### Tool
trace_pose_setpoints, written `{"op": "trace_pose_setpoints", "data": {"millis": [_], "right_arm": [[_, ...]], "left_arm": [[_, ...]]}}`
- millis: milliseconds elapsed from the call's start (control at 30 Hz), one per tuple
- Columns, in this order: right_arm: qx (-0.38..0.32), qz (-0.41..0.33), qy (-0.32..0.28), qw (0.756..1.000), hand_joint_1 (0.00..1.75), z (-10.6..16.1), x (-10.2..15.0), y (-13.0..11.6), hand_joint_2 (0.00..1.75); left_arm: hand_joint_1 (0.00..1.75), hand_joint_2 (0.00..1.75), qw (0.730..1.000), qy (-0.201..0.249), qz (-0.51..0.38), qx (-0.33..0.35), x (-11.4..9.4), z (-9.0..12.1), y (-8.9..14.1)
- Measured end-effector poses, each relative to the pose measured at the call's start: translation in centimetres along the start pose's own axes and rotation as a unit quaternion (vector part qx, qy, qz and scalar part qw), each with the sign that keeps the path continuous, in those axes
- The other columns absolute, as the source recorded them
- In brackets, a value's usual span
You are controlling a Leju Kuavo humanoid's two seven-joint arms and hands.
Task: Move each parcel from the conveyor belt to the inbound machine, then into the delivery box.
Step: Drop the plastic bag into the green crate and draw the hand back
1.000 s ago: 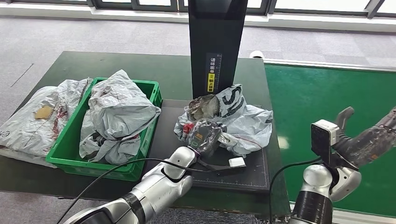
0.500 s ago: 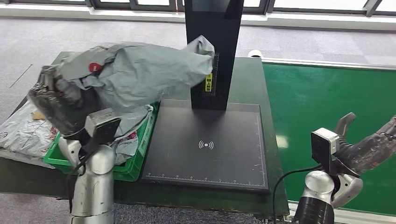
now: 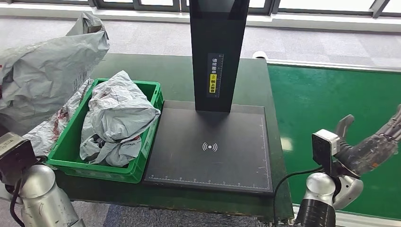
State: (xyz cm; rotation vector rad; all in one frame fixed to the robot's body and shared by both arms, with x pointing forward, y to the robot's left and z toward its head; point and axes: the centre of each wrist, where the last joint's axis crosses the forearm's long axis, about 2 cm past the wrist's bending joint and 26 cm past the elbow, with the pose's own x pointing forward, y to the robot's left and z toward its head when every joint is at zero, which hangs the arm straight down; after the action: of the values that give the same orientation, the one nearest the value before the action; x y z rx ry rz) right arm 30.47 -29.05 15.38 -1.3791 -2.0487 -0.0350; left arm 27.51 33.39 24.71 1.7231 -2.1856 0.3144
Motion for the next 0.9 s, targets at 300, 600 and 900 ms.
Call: {"op": "trace_pose_setpoints", "data": {"millis": [300,600,900], "right_arm": [[0.008,-0.007,0.008,1.000,0.00,0.7,0.2,0.1,1.75],[0.014,-0.011,0.012,1.000,0.00,0.7,0.7,0.4,1.75],[0.017,-0.015,0.012,1.000,0.00,0.6,1.0,0.6,1.75]], "left_arm": [[1.75,1.75,0.975,0.071,-0.123,-0.172,-0.9,4.5,-2.8],[1.75,1.75,0.900,0.148,-0.113,-0.394,0.4,12.6,-8.2],[1.75,1.75,0.863,0.156,-0.121,-0.465,0.0,15.0,-8.5]]}}
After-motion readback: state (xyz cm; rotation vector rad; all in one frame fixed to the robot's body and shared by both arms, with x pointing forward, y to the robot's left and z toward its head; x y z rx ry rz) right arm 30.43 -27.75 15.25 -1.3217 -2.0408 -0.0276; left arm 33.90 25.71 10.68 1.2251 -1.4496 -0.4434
